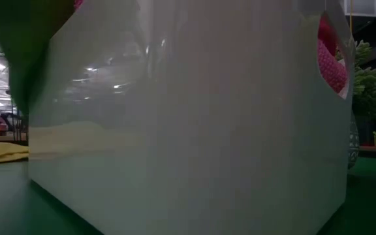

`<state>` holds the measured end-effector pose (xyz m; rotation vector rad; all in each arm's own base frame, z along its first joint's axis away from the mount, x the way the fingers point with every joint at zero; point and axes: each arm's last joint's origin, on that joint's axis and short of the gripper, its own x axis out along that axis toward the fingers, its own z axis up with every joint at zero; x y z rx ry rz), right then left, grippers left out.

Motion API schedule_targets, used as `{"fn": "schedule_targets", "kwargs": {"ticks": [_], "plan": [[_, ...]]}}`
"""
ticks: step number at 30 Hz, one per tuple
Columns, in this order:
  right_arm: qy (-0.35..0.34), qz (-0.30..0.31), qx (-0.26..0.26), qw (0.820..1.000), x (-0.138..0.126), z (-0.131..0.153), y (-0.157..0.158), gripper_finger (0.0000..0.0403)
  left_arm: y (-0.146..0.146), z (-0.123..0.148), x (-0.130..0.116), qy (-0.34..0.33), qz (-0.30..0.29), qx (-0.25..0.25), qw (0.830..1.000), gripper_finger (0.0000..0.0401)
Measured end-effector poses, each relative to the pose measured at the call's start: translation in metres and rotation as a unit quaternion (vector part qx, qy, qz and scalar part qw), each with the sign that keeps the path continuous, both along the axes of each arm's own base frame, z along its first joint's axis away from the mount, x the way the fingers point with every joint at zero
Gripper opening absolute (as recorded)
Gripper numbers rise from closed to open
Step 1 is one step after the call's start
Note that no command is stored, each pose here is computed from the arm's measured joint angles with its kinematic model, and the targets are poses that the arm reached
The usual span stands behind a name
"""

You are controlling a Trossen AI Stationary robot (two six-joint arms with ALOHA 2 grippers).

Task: Sort microfiber towel by color & place in baskets
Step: Put the green microfiber cloth into the blue bin

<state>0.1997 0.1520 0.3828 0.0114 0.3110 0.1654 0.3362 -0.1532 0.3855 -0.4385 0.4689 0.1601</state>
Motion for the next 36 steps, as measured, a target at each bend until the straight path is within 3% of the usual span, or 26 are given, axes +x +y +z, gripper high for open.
{"fn": "schedule_targets", "kwargs": {"ticks": [8,17,24,30,33,36], "plan": [[-0.057,-0.047,-0.107,0.991,0.033,-0.009,0.011,0.0168,0.014,0.007,0.010,-0.033,-0.001,0.029,0.999,0.0000],[-0.056,-0.103,-0.138,0.983,0.074,-0.023,-0.012,0.0168,0.016,0.006,0.011,-0.032,0.002,0.030,0.999,0.0000],[-0.035,0.013,-0.106,0.994,0.089,-0.031,-0.021,0.0168,0.015,0.006,0.011,-0.030,-0.004,0.029,0.999,0.0000],[-0.033,0.042,-0.097,0.994,0.089,-0.031,-0.020,0.0162,0.016,0.006,0.011,-0.030,-0.013,0.058,0.998,0.0014],[-0.032,0.070,-0.089,0.993,0.088,-0.032,-0.019,0.0132,0.016,0.006,0.011,-0.030,-0.015,0.064,0.997,0.0019],[-0.032,0.077,-0.087,0.993,0.088,-0.032,-0.018,0.0077,0.016,0.006,0.011,-0.030,-0.016,0.064,0.997,0.0020]]}}
